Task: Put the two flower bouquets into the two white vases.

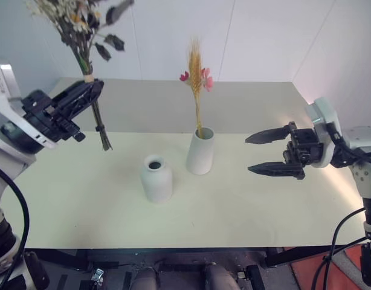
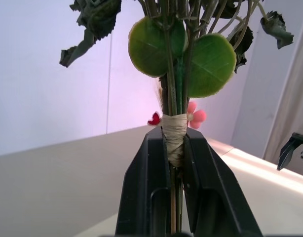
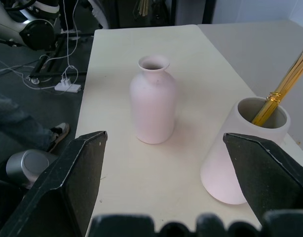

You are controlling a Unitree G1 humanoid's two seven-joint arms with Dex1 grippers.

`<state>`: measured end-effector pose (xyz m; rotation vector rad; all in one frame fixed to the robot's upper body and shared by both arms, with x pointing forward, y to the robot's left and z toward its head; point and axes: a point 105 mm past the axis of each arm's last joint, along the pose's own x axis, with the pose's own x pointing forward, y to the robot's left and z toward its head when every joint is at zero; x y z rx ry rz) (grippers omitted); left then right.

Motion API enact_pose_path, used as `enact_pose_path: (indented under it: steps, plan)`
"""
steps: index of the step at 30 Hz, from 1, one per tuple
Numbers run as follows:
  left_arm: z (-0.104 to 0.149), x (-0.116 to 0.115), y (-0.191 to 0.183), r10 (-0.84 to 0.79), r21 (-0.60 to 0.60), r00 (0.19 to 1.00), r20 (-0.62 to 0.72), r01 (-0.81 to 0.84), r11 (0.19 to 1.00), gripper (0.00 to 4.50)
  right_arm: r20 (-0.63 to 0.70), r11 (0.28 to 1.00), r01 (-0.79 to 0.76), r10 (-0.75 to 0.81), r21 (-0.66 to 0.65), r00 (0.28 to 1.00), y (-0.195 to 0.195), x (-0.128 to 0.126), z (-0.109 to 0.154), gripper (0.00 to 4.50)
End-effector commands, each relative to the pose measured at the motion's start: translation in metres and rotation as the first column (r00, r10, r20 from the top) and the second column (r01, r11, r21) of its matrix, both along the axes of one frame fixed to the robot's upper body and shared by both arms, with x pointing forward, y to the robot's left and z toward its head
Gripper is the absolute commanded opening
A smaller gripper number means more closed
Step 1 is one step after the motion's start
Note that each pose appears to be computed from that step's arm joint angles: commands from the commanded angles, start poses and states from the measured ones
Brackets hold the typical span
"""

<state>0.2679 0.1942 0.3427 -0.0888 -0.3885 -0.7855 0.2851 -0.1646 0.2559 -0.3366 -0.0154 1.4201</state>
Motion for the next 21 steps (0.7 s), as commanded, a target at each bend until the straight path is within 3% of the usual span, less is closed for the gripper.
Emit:
enact_pose_path:
  steps: [1, 11, 21]
  plan:
    - [0.01, 0.0, -0.014, -0.093, -0.034, 0.995, 0.046, 0.094, 0.995, 0.12, 0.062, 1.0, 0.017, -0.018, 0.011, 0.998, -0.004, -0.006, 0.013, 4.5]
    - [-0.015, 0.02, -0.05, -0.22, -0.064, 0.976, -0.008, 0.219, 0.974, 0.12, 0.087, 0.998, 0.05, -0.052, 0.024, 0.995, -0.005, -0.009, 0.015, 4.5]
    - [-0.047, 0.035, -0.061, -0.231, -0.057, 0.97, -0.078, 0.227, 0.972, 0.12, 0.092, 0.997, 0.074, -0.077, 0.031, 0.993, -0.005, -0.011, 0.015, 4.5]
